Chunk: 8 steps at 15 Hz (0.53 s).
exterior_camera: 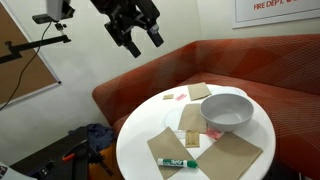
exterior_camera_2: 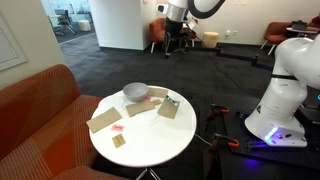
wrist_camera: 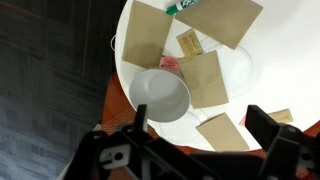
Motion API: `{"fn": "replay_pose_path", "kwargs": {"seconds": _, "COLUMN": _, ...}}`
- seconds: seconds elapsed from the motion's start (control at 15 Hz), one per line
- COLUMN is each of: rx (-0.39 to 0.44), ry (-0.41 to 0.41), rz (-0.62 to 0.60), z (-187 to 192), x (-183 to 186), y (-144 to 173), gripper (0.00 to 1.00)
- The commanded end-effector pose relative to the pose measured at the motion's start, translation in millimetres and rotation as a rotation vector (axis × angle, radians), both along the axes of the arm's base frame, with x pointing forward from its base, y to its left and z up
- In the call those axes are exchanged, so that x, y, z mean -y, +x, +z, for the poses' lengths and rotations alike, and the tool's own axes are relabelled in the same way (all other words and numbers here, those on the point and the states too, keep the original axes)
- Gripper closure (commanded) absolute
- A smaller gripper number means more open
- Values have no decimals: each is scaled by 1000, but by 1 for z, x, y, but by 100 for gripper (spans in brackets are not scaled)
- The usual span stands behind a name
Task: Move the bowl to the left.
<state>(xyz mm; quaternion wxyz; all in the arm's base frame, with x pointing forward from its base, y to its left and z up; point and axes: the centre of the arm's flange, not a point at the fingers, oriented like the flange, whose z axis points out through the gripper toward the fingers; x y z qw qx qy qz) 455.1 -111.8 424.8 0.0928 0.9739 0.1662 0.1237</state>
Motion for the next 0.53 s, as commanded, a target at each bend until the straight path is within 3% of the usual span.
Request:
{"fn": "replay_pose_path", "kwargs": {"seconds": 0.0, "rx": 23, "ry": -73, "rz": 8, "z": -23, "x": -3, "y": 21, "gripper": 0}}
{"fn": "replay_pose_path", "kwargs": {"seconds": 0.47, "rx": 74, "ry": -49, "rz": -6, "z": -76, "x": -10, "y": 43, "gripper": 0}}
